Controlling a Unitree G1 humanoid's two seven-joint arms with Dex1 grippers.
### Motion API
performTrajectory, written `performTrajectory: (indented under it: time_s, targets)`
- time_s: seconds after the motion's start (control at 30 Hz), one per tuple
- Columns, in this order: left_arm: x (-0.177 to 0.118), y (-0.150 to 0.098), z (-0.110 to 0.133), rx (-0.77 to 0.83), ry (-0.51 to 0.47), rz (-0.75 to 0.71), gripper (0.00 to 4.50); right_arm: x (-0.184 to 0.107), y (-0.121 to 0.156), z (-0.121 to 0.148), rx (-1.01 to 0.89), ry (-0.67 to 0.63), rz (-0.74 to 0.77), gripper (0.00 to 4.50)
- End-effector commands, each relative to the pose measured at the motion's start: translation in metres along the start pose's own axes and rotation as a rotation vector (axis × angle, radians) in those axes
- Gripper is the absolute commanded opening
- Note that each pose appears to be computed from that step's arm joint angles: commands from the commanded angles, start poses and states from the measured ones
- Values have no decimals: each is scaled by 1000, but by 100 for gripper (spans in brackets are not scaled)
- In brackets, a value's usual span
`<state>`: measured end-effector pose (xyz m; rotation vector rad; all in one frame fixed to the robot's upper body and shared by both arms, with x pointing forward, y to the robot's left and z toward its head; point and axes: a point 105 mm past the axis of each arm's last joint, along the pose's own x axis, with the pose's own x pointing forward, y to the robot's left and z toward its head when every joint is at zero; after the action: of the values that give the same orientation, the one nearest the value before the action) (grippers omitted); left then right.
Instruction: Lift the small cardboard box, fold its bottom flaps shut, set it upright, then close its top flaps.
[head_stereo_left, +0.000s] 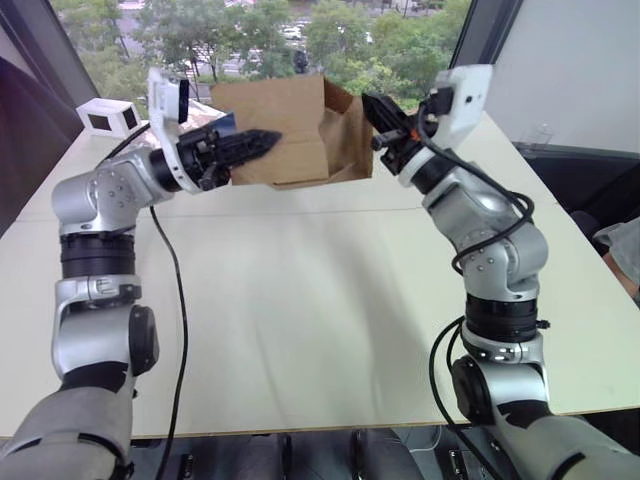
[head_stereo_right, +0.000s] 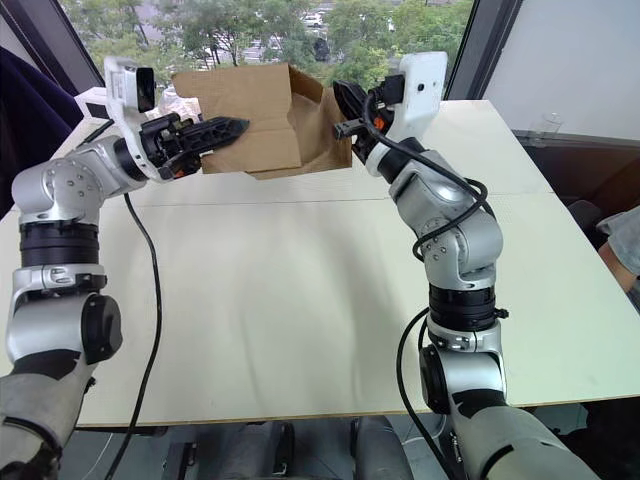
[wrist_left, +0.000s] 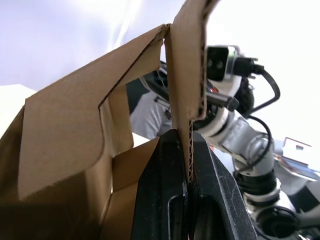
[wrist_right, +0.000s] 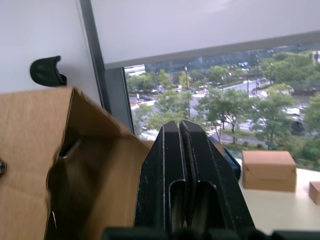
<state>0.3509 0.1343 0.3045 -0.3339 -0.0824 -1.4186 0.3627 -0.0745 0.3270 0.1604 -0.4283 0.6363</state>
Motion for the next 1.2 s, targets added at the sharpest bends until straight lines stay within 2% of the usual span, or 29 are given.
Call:
performTrajectory:
  time_s: [0.03,0.2,0.5,0.87,1.07,1.2]
  targets:
    - [1,-7,13,52,-8,-27,0,1,19,15,-10,-56,90,3]
    - [1,-6,14,48,-11,-36,0,-4,31,6,-4,-27,155,3]
    - [2,-13,11,16,12,-91,0,-6,37,-2,15,0,192,3]
    - [3,-15,7,-43,35,-127,0,-8,56,-2,59,0,290,3]
    - [4,-11,6,-42,34,-112,0,-12,61,-2,74,3,308,3]
    - [7,-14,-2,-55,68,-143,0,-12,62,-3,82,2,307,3]
